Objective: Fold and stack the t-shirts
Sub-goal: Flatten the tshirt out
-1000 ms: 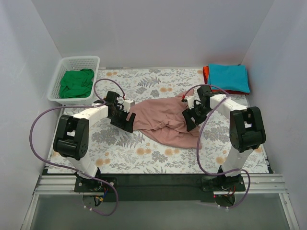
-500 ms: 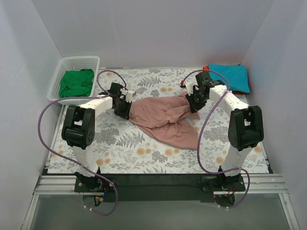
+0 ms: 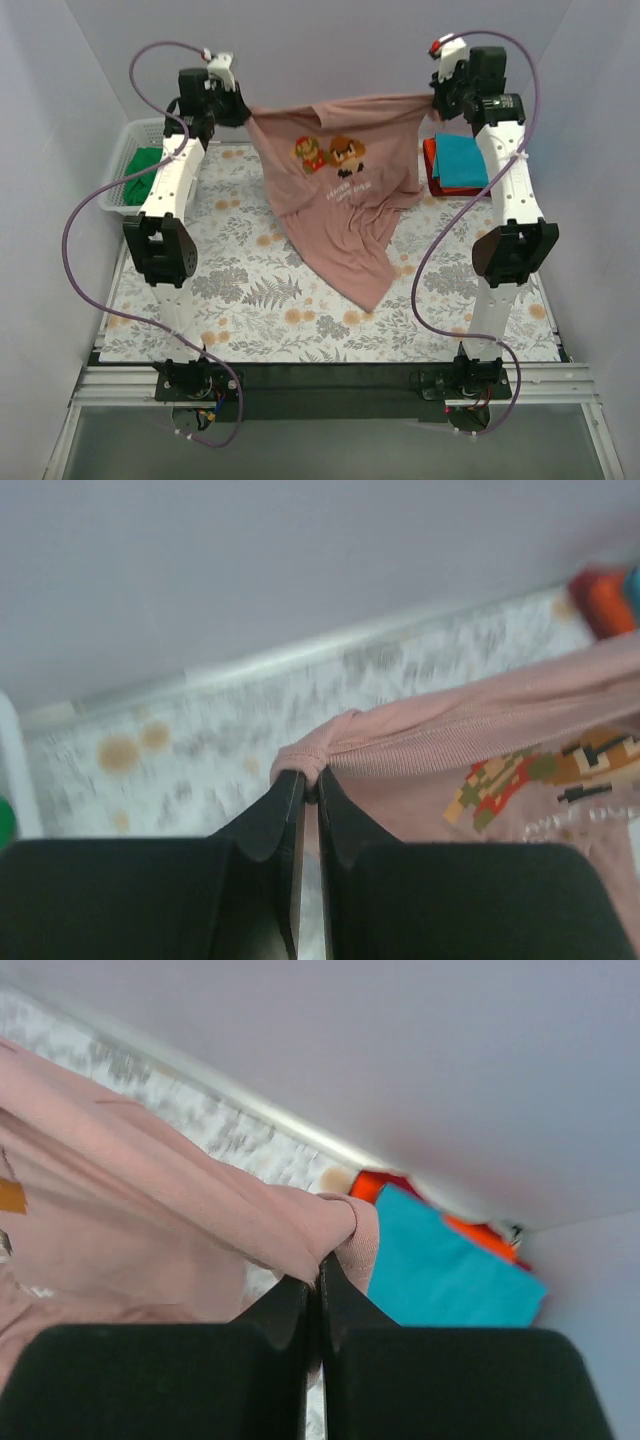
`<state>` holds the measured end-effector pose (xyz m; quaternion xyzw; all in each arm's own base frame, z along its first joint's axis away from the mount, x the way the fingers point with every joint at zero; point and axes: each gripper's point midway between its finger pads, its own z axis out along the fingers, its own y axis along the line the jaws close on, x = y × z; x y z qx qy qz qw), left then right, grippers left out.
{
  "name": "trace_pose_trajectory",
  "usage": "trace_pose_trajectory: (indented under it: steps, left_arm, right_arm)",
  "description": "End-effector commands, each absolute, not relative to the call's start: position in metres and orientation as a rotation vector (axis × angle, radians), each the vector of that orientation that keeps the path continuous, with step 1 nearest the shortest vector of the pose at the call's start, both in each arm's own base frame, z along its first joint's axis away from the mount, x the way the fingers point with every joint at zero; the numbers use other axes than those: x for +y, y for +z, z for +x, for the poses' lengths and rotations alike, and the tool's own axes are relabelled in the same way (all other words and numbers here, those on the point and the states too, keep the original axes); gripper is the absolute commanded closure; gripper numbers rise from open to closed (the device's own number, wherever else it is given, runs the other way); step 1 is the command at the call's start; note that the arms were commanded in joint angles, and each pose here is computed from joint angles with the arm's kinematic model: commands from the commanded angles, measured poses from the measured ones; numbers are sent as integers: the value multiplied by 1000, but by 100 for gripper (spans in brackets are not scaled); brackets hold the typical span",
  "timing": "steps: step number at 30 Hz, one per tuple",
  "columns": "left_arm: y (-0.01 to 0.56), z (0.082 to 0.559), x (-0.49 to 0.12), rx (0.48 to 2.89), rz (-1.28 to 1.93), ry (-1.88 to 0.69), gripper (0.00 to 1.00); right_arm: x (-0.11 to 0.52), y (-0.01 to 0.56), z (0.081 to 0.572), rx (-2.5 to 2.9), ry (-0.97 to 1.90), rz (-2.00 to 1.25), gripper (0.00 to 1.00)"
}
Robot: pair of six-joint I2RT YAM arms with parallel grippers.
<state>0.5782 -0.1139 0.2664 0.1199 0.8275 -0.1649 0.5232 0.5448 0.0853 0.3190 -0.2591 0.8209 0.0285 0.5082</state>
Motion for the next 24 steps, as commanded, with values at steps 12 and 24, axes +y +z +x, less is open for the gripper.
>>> trace_pose_trajectory:
  steps: [12, 24]
  left_arm:
    - [526, 499, -89, 1310, 283, -421, 100]
    - [165, 264, -57, 2155, 667, -527, 36]
  right_arm:
    - [70, 531, 438, 1288, -37, -502, 99]
    - [146, 238, 209, 1681, 306, -1496, 2]
